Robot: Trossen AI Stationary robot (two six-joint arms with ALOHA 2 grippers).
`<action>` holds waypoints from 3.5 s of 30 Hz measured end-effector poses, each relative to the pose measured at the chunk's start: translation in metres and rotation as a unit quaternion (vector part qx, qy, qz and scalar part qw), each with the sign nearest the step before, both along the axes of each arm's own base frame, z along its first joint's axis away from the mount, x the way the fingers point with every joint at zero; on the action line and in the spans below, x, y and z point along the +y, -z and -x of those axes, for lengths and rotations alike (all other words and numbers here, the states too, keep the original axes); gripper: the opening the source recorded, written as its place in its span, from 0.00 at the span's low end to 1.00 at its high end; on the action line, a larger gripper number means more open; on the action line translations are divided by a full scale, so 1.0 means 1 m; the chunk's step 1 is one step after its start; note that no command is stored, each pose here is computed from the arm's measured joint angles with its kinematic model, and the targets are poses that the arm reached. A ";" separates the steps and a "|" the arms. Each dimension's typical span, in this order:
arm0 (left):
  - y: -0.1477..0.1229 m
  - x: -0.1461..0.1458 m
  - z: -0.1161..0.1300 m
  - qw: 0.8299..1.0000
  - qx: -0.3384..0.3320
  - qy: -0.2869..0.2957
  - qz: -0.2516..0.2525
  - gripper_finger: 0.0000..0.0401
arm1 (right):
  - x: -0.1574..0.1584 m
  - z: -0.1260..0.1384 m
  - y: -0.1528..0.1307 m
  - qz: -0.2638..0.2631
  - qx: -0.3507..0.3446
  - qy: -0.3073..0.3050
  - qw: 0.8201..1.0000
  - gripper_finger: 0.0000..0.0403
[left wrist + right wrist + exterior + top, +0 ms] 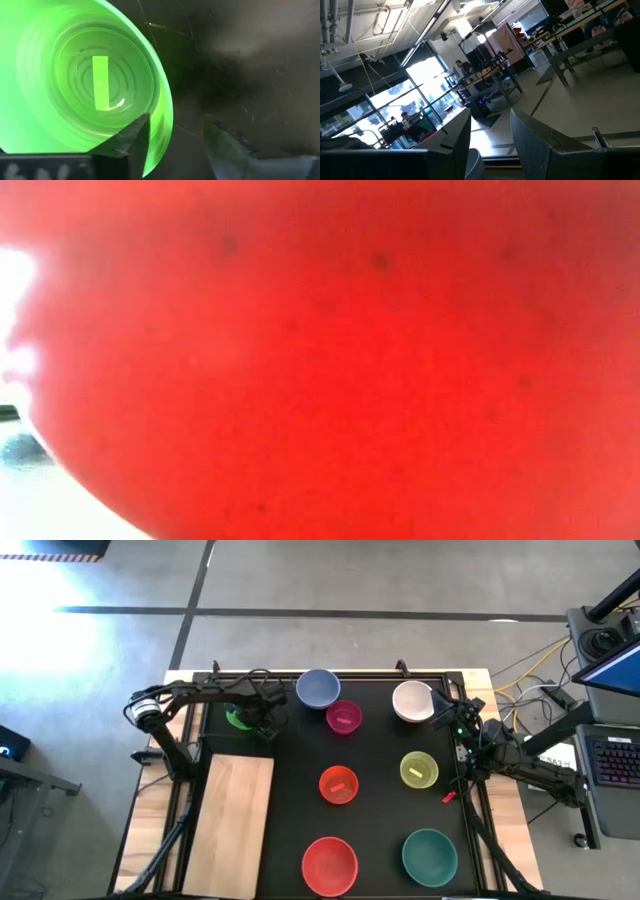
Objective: Place and stack bowls onto a shelf
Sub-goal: Put the light green bowl on the shelf
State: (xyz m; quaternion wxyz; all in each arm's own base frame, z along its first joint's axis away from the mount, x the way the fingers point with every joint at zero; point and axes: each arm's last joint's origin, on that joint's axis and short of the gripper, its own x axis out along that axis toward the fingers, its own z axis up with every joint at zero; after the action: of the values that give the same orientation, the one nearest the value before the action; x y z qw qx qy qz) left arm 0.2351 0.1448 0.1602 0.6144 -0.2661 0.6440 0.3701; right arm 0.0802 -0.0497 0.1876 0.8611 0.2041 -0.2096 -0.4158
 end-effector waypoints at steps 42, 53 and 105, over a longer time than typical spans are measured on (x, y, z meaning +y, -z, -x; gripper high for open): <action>-0.091 -0.018 0.011 0.980 -0.110 0.056 -0.159 0.00 | 0.000 0.000 0.000 0.000 0.000 0.000 1.000 0.32; -0.154 -0.049 -0.012 0.935 -0.176 0.142 -0.272 0.00 | 0.000 0.000 0.000 0.000 0.000 0.000 1.000 0.32; -0.134 -0.395 0.013 0.978 -0.124 -0.040 0.160 0.00 | 0.000 0.000 0.000 0.000 0.000 0.000 1.000 0.32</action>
State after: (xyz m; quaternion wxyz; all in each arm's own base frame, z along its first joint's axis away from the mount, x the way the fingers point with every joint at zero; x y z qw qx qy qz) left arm 0.2219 -0.2501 0.2943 0.6237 -0.4303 0.6027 0.2501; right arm 0.0802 -0.0497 0.1875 0.8612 0.2040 -0.2094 -0.4157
